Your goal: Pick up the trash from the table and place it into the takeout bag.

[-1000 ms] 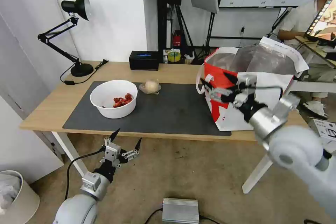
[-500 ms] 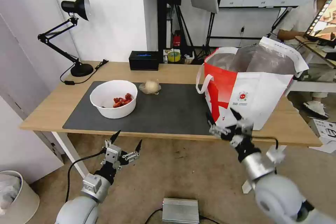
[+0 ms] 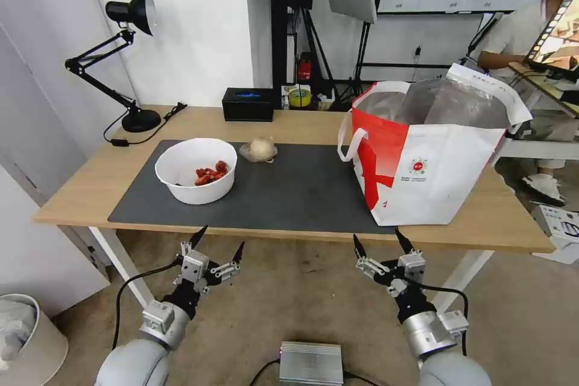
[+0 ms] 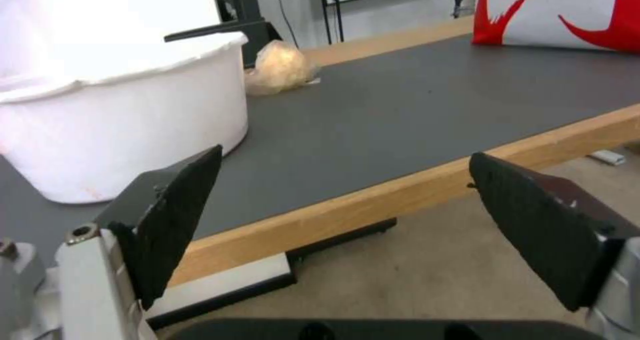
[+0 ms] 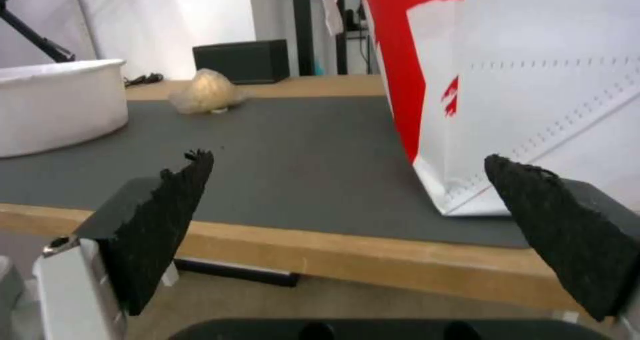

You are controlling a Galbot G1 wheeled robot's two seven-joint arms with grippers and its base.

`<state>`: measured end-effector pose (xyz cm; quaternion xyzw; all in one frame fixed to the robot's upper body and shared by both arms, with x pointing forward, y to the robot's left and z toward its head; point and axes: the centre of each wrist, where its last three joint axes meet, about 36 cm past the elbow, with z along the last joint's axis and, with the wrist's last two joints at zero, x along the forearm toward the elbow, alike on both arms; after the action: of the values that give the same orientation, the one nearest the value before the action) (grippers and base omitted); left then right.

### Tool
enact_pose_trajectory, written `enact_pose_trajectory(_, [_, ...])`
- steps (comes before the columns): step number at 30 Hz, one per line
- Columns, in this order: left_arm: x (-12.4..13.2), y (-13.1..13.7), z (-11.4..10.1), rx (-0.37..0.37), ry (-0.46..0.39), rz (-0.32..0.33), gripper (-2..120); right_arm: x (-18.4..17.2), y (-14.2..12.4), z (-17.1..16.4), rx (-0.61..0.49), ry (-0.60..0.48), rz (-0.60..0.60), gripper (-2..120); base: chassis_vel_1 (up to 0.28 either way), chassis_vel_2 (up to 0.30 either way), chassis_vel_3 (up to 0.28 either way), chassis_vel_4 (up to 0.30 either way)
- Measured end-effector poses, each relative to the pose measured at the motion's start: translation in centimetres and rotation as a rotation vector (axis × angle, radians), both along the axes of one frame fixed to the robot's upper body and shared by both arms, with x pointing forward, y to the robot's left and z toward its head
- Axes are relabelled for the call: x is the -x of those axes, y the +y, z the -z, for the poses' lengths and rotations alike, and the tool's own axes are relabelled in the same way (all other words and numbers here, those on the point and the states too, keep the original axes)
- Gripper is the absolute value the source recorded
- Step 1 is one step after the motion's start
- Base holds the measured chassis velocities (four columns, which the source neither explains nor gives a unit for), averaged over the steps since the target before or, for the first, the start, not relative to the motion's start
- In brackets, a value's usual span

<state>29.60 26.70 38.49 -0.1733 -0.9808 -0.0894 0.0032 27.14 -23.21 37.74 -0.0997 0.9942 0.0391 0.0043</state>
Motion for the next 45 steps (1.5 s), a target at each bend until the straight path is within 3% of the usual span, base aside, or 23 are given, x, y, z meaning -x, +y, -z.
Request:
enact_pose_trajectory(14, [-0.3, 0.2, 0.5, 0.0, 0.002, 0.001, 100, -1.0, 0.5, -0.1, -0.017, -0.003, -0.013, 100, 0.0, 0.0, 0.0, 0.0])
enact_pose_trajectory(25, [-0.7, 1.0, 0.7, 0.001, 0.0, -0.007, 100, -8.5, 2.5, -2.8, -0.145, 0.001, -0.158, 100, 0.0, 0.0, 0.0, 0.0])
enact_pose_trajectory(36, [-0.6, 1.5, 0.7, -0.014, 0.006, -0.014, 100, -17.7, 5.8, -4.6, -0.163, 0.013, -0.253, 100, 0.0, 0.0, 0.0, 0.0])
enact_pose_trajectory(45, [-0.5, 1.9, 0.6, -0.02, 0.006, -0.023, 100, -24.9, 8.3, -5.8, -0.13, 0.064, -0.255, 100, 0.0, 0.0, 0.0, 0.0])
